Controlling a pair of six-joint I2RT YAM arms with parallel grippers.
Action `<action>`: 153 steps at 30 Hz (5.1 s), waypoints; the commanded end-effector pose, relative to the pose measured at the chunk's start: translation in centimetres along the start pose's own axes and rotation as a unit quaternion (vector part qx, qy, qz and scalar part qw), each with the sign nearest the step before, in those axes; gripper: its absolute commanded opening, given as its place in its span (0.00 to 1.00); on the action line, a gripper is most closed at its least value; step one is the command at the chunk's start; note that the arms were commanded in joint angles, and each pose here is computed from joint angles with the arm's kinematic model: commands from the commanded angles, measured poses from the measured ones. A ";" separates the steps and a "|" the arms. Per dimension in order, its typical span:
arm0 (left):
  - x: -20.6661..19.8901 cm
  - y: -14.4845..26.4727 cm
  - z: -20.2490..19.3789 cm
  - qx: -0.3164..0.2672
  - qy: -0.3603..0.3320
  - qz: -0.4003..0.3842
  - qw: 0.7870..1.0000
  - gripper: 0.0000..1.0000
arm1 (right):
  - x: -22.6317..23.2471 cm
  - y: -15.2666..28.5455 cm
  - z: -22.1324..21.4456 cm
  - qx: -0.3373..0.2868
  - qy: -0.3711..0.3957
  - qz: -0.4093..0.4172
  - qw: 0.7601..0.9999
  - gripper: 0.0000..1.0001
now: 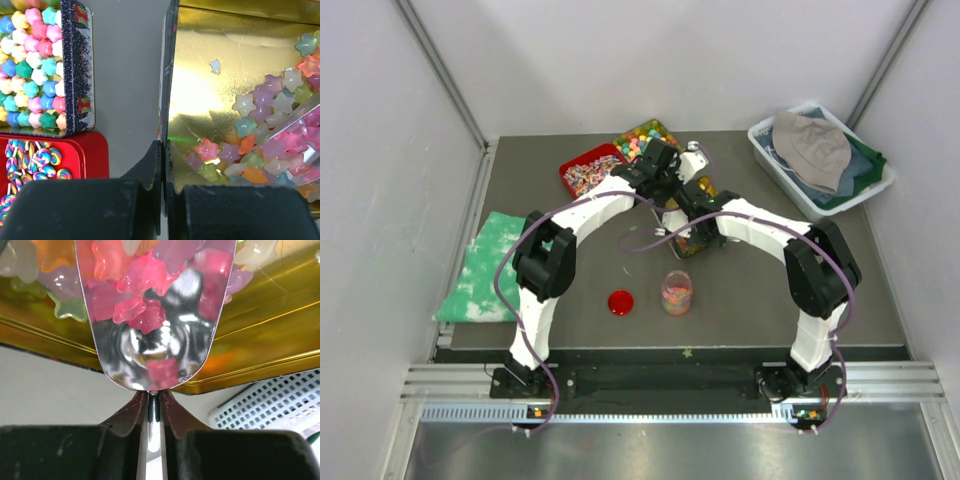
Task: Pack the candies
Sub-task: Scoop the fake candies from the storage box, then place the fake candies in the packing bottle.
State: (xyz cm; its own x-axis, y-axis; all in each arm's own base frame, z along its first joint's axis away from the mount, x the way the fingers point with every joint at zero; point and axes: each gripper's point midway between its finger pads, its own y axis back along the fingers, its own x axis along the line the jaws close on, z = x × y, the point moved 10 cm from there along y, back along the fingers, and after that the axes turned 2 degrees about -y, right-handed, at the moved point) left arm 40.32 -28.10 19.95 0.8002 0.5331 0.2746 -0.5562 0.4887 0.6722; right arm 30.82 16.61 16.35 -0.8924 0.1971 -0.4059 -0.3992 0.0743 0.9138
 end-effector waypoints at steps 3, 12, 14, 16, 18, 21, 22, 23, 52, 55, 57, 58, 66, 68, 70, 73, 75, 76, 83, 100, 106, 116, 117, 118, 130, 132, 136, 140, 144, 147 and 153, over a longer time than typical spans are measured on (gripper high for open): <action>0.7 2.9 4.4 -0.100 0.028 0.017 0.994 0.00 | -0.2 -0.6 2.1 -0.020 -0.052 -0.011 0.998 0.00; 0.6 2.9 4.1 -0.097 0.033 0.020 0.995 0.00 | 0.0 -0.9 3.5 -0.038 -0.069 -0.023 0.997 0.00; 0.5 2.8 4.1 -0.097 0.034 0.018 0.995 0.00 | -0.3 -0.8 4.0 -0.045 -0.079 -0.031 0.995 0.00; 0.6 2.8 4.0 -0.096 0.037 0.017 0.995 0.00 | -0.5 -0.9 4.6 -0.048 -0.085 -0.038 0.994 0.00; 0.4 2.7 4.0 -0.097 0.038 0.014 0.994 0.00 | -0.6 -0.9 5.0 -0.051 -0.089 -0.040 0.994 0.00; 0.4 2.8 4.0 -0.097 0.042 0.013 0.994 0.00 | -1.0 -0.5 5.9 -0.062 -0.098 -0.057 0.992 0.00; 0.4 2.9 4.1 -0.098 0.041 0.012 0.994 0.00 | -1.2 -0.4 6.0 -0.065 -0.101 -0.062 0.991 0.00; 0.4 2.9 4.1 -0.098 0.042 0.013 0.994 0.00 | -1.2 -0.3 6.2 -0.069 -0.105 -0.062 0.990 0.00; 1.7 0.9 1.5 -0.074 0.077 0.019 0.994 0.00 | -0.3 3.3 3.0 -0.138 -0.107 -0.100 0.980 0.00; 2.3 0.7 1.4 -0.073 0.081 0.022 0.994 0.00 | -0.1 3.1 2.7 -0.132 -0.093 -0.105 0.981 0.00; 2.7 0.7 1.3 -0.073 0.086 0.021 0.993 0.00 | -0.1 3.1 2.6 -0.132 -0.088 -0.106 0.982 0.00; 2.7 0.4 1.3 -0.073 0.088 0.019 0.993 0.00 | -0.1 3.1 2.6 -0.133 -0.085 -0.108 0.981 0.00; 3.1 -0.5 1.0 -0.072 0.094 0.025 0.993 0.00 | 0.0 3.4 2.3 -0.139 -0.087 -0.116 0.980 0.00; 3.4 -0.7 0.8 -0.071 0.094 0.027 0.993 0.00 | 0.0 3.6 2.1 -0.141 -0.088 -0.120 0.979 0.00; 3.5 -0.9 0.6 -0.070 0.096 0.029 0.992 0.00 | -0.2 4.0 2.1 -0.145 -0.091 -0.124 0.977 0.00; 3.9 -1.1 0.4 -0.071 0.102 0.032 0.992 0.00 | -0.3 4.2 2.0 -0.143 -0.092 -0.131 0.977 0.00; 4.0 -1.4 0.1 -0.069 0.103 0.033 0.992 0.03 | -0.5 4.3 1.8 -0.142 -0.094 -0.134 0.976 0.00; 4.1 -1.5 0.0 -0.069 0.103 0.034 0.992 0.07 | -0.5 4.3 1.7 -0.141 -0.095 -0.135 0.976 0.00; 4.5 -2.3 -0.7 -0.067 0.112 0.035 0.991 0.16 | -1.0 4.6 0.8 -0.138 -0.109 -0.152 0.973 0.00; 6.7 -3.9 -2.4 -0.055 0.147 0.047 0.986 0.57 | -0.1 10.5 -3.5 -0.156 -0.101 -0.127 0.974 0.00; 9.8 -0.1 -1.2 -0.075 0.174 0.060 0.980 0.99 | 2.1 11.7 -5.9 -0.160 -0.063 -0.083 0.982 0.00; 8.4 7.6 -3.8 -0.040 0.171 0.060 0.983 0.99 | 3.9 13.9 -7.8 -0.162 0.023 -0.061 0.985 0.00; 8.3 7.9 -4.0 -0.037 0.173 0.061 0.982 0.99 | 4.0 14.4 -8.1 -0.159 0.027 -0.060 0.985 0.00; 7.9 8.1 -4.6 -0.026 0.177 0.057 0.982 0.99 | 4.1 14.8 -8.2 -0.157 0.032 -0.060 0.985 0.00; 7.9 11.4 -6.1 -0.007 0.189 0.034 0.981 0.99 | 5.3 18.8 -8.5 -0.139 0.116 -0.065 0.981 0.00; 8.1 11.7 -6.6 -0.004 0.195 0.034 0.980 0.99 | 5.3 19.4 -8.2 -0.139 0.123 -0.068 0.980 0.00; 8.3 12.5 -7.5 -0.006 0.203 0.038 0.978 0.99 | 5.6 19.4 -7.2 -0.136 0.145 -0.061 0.978 0.00; 8.8 13.0 -8.6 -0.004 0.213 0.045 0.976 0.99 | 6.1 19.1 -6.6 -0.133 0.160 -0.051 0.977 0.00; 9.2 13.4 -9.4 -0.001 0.224 0.049 0.973 0.99 | 6.4 18.9 -5.9 -0.133 0.171 -0.045 0.975 0.00; 9.5 13.9 -9.6 -0.003 0.227 0.053 0.972 0.99 | 6.6 18.8 -5.5 -0.132 0.178 -0.039 0.974 0.00; 9.6 14.2 -10.0 -0.004 0.232 0.056 0.971 0.99 | 6.9 18.4 -5.2 -0.124 0.189 -0.037 0.973 0.00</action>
State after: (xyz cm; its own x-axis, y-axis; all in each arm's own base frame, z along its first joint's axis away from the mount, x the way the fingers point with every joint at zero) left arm 38.64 -9.41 23.25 0.5354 0.8446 -0.0073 -0.6015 0.3873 0.6987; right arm 16.34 13.75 29.24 -0.8724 -0.1744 -0.4566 -0.4369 -0.1407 0.8884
